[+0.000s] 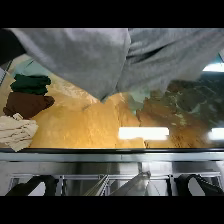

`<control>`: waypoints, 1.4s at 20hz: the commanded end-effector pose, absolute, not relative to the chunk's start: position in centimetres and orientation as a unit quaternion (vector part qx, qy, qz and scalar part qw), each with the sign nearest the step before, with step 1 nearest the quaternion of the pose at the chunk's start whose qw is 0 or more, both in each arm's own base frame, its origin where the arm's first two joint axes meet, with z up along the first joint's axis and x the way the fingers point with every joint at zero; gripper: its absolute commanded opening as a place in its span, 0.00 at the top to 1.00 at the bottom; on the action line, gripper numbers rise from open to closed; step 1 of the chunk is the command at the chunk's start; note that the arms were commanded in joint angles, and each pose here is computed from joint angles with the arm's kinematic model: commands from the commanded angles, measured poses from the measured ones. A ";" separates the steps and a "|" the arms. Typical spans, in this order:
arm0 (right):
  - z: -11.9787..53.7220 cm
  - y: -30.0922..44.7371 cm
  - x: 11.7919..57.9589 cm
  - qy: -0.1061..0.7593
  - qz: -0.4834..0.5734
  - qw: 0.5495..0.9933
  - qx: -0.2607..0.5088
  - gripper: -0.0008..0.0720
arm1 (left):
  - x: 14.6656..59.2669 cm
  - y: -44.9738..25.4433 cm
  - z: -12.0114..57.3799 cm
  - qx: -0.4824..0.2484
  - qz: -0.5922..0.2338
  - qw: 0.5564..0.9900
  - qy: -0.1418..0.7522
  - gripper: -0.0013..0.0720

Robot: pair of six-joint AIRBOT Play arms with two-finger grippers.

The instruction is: Fold the shirts.

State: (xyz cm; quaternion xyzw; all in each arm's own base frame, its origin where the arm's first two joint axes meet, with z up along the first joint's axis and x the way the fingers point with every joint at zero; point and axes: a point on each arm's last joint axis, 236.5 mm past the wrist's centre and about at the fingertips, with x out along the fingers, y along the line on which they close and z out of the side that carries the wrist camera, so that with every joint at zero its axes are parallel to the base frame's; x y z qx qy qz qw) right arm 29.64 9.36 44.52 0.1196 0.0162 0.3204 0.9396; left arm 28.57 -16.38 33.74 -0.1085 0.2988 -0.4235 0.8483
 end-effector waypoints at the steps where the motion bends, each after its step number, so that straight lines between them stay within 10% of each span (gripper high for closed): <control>1: 41.4 11.1 27.8 0.086 0.354 0.923 0.121 0.96 | 26.9 -16.2 29.6 -0.113 -0.424 0.835 0.331 0.96; 10: 12.5 9.0 32.8 0.348 0.262 0.835 0.337 0.96 | 27.7 -16.0 9.4 -0.210 -0.411 0.733 0.500 0.96; 19: -4.4 10.4 41.2 0.438 0.206 0.786 0.384 0.96 | 34.7 -14.0 -5.6 -0.260 -0.347 0.691 0.578 0.95; 20: -4.6 10.3 42.6 0.438 0.211 0.785 0.383 0.84 | 35.7 -13.9 -5.5 -0.258 -0.352 0.691 0.576 0.82; 21: -4.1 10.3 44.0 0.432 0.220 0.788 0.381 0.52 | 36.9 -13.9 -5.1 -0.258 -0.357 0.690 0.574 0.42; 22: -2.9 10.1 45.3 0.421 0.235 0.793 0.373 0.40 | 38.1 -13.8 -4.4 -0.256 -0.362 0.692 0.569 0.05; 28: 0.6 5.6 44.2 0.458 0.249 0.798 0.301 0.38 | 41.3 -9.3 2.5 -0.224 -0.335 0.701 0.589 0.00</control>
